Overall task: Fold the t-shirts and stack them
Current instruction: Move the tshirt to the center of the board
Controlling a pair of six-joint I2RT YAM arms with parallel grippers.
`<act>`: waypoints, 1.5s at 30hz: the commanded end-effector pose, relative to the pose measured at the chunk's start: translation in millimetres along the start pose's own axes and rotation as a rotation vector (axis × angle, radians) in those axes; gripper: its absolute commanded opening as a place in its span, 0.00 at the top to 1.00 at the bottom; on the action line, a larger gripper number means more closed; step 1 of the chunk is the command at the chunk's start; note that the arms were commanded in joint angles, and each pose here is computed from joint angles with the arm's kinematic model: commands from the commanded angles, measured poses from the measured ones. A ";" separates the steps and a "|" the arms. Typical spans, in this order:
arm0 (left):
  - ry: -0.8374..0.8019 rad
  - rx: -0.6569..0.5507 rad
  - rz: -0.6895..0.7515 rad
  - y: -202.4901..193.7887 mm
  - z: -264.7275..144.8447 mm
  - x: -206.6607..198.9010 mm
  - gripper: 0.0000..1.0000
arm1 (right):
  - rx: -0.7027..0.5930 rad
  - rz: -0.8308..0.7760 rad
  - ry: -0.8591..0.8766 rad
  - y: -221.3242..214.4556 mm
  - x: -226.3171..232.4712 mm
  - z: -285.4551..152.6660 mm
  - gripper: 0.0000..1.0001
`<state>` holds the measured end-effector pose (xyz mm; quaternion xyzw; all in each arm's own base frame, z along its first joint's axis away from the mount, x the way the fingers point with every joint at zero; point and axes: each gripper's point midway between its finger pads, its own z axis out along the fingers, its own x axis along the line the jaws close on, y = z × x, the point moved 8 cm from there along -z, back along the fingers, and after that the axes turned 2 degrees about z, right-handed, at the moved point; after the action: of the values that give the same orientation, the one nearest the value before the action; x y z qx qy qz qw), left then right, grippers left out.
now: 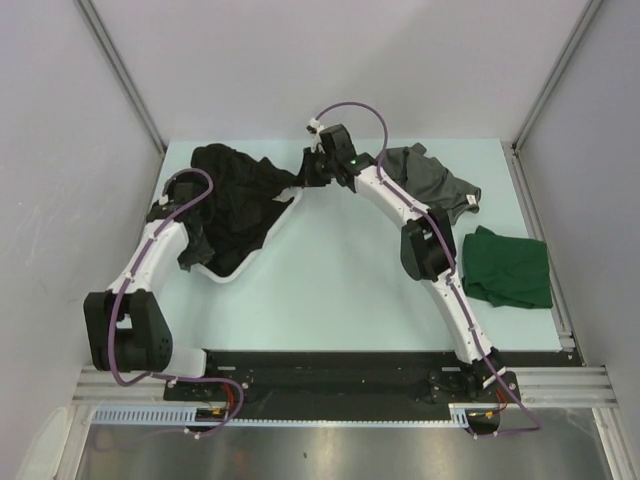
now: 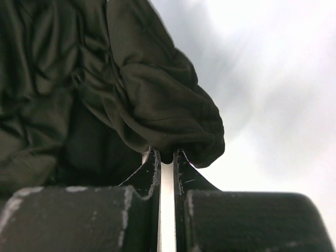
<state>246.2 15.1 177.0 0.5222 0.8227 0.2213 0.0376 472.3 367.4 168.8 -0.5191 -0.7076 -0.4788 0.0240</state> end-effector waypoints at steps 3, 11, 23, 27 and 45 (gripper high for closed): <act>-0.213 0.124 0.323 -31.3 -23.4 -33.1 1.00 | -0.213 0.179 0.365 15.3 64.2 37.5 1.00; -0.384 0.108 0.474 -33.3 -42.8 -82.3 1.00 | -0.191 0.265 0.440 9.2 75.0 46.3 1.00; -0.376 0.127 0.537 -34.6 -34.8 -112.2 1.00 | -0.196 0.188 0.387 17.3 68.4 12.2 0.61; -0.398 0.123 0.527 -29.7 -35.6 -120.1 0.81 | -0.275 0.154 0.366 46.5 58.8 -23.7 0.47; -0.229 -0.010 0.429 27.8 -46.9 -141.7 0.29 | -0.461 0.025 0.291 110.6 36.8 -182.5 0.29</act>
<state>298.1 -108.5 187.1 0.7162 0.6837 0.1291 0.0545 478.1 280.4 332.9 -0.4731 -0.5504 -0.6876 0.0211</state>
